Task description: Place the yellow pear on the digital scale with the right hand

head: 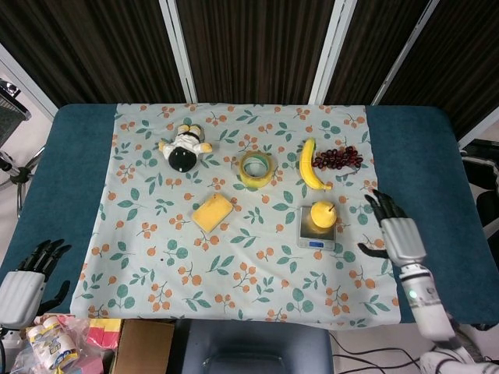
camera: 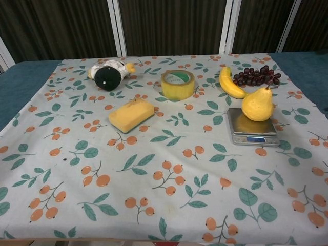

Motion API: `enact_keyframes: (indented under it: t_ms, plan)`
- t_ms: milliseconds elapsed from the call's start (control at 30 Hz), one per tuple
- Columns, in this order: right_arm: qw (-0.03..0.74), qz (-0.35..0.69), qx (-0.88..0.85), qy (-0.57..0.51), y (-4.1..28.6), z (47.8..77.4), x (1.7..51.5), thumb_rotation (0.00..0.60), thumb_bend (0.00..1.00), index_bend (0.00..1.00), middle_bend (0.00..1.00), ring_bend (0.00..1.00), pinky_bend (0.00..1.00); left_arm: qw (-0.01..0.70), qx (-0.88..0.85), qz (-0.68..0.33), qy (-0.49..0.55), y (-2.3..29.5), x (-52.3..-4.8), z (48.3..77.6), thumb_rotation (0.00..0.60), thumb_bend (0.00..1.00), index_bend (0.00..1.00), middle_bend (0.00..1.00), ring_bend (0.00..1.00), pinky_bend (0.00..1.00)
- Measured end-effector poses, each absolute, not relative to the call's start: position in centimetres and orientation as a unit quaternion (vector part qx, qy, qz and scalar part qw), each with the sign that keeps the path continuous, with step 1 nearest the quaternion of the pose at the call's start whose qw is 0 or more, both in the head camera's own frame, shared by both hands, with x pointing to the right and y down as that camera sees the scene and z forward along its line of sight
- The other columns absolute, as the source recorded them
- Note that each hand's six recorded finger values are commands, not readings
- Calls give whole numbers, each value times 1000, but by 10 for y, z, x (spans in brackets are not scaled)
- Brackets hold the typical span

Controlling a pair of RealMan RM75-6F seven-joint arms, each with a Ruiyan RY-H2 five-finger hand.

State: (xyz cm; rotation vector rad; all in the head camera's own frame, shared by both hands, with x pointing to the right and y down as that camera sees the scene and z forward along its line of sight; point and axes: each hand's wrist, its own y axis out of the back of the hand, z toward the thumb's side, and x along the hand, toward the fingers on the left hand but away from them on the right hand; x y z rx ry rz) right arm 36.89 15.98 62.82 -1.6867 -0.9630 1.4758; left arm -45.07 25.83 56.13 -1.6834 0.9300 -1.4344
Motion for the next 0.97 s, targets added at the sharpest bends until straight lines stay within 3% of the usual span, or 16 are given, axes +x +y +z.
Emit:
enact_keyframes:
  t_ms: [200, 400, 967]
  plan:
    - [341, 611, -591, -402, 203, 589, 423, 600, 308, 0, 48, 0, 254, 355, -644, -569, 369, 260, -458, 555, 600, 402, 170, 118, 91, 327]
    - [354, 594, -595, -410, 208, 578, 423, 600, 308, 0, 48, 0, 254, 349, -639, -581, 363, 259, -460, 561, 600, 399, 168, 119, 91, 329]
    - [360, 598, -593, -401, 213, 579, 422, 600, 308, 0, 48, 0, 254, 352, -645, -579, 354, 259, -453, 567, 600, 399, 168, 120, 92, 329]
